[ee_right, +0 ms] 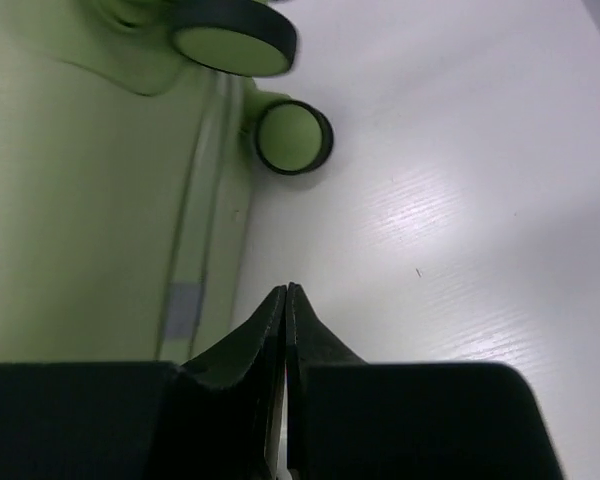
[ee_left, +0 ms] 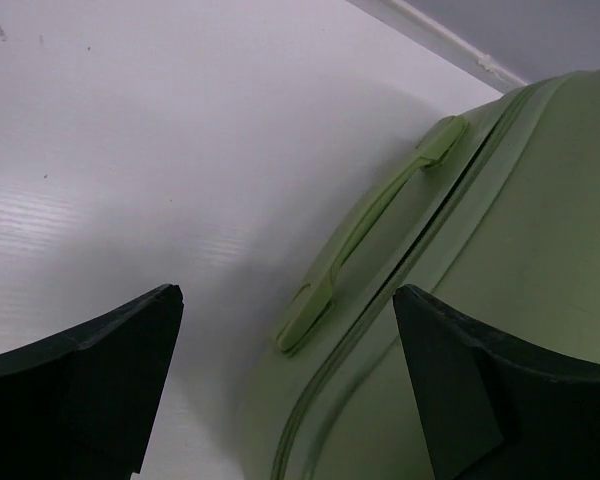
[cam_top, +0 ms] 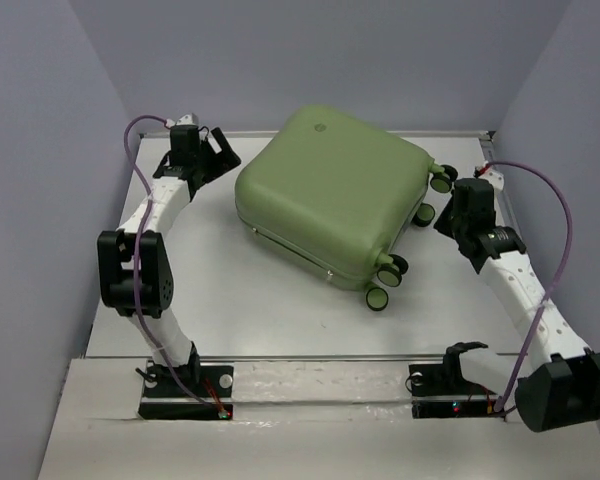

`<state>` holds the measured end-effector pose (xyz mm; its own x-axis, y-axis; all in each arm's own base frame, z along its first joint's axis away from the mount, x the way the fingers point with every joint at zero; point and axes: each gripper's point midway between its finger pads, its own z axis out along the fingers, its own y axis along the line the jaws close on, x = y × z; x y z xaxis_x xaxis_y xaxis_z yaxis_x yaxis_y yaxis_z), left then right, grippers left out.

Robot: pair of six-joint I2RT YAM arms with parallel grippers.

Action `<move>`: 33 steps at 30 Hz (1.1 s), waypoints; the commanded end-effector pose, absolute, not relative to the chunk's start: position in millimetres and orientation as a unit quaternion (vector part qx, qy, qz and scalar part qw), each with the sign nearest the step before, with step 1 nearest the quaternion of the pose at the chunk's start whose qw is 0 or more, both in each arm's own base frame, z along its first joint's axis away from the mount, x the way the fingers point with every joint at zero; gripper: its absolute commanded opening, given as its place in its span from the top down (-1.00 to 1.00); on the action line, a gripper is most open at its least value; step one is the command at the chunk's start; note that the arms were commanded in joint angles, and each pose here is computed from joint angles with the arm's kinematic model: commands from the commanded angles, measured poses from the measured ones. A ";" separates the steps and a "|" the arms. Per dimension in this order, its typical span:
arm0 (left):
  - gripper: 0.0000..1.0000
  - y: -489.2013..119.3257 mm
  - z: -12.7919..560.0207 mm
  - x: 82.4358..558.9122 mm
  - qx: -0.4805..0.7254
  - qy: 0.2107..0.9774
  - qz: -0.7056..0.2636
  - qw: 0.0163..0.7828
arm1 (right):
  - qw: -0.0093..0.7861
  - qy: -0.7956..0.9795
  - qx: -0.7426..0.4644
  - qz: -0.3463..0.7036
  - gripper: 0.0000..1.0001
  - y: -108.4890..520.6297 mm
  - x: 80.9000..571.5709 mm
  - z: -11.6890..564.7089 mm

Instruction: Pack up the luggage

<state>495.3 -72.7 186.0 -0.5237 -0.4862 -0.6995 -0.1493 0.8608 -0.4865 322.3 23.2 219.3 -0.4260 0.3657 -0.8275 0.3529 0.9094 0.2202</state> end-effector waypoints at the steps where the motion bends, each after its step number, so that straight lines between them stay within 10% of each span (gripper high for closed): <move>1: -0.98 -90.3 194.1 525.8 -0.166 0.843 -0.233 0.456 | 0.500 0.833 0.221 0.087 0.86 34.3 349.2 214.8; 10: -0.98 -139.2 130.5 526.1 -0.151 0.862 -0.283 0.393 | 0.459 0.849 0.209 0.160 0.86 67.2 396.6 170.9; 25: -0.98 -152.4 107.1 368.2 -0.209 0.827 -0.295 0.431 | 0.367 0.871 -0.011 0.327 0.84 245.4 461.5 177.9; 30: -0.98 -144.0 102.4 309.9 -0.203 0.823 -0.288 0.445 | 0.324 0.847 -0.062 0.418 0.64 301.8 486.7 193.6; 33: -0.98 -144.4 117.3 282.0 -0.195 0.811 -0.291 0.468 | 0.291 0.831 -0.062 0.470 0.19 329.4 512.7 189.0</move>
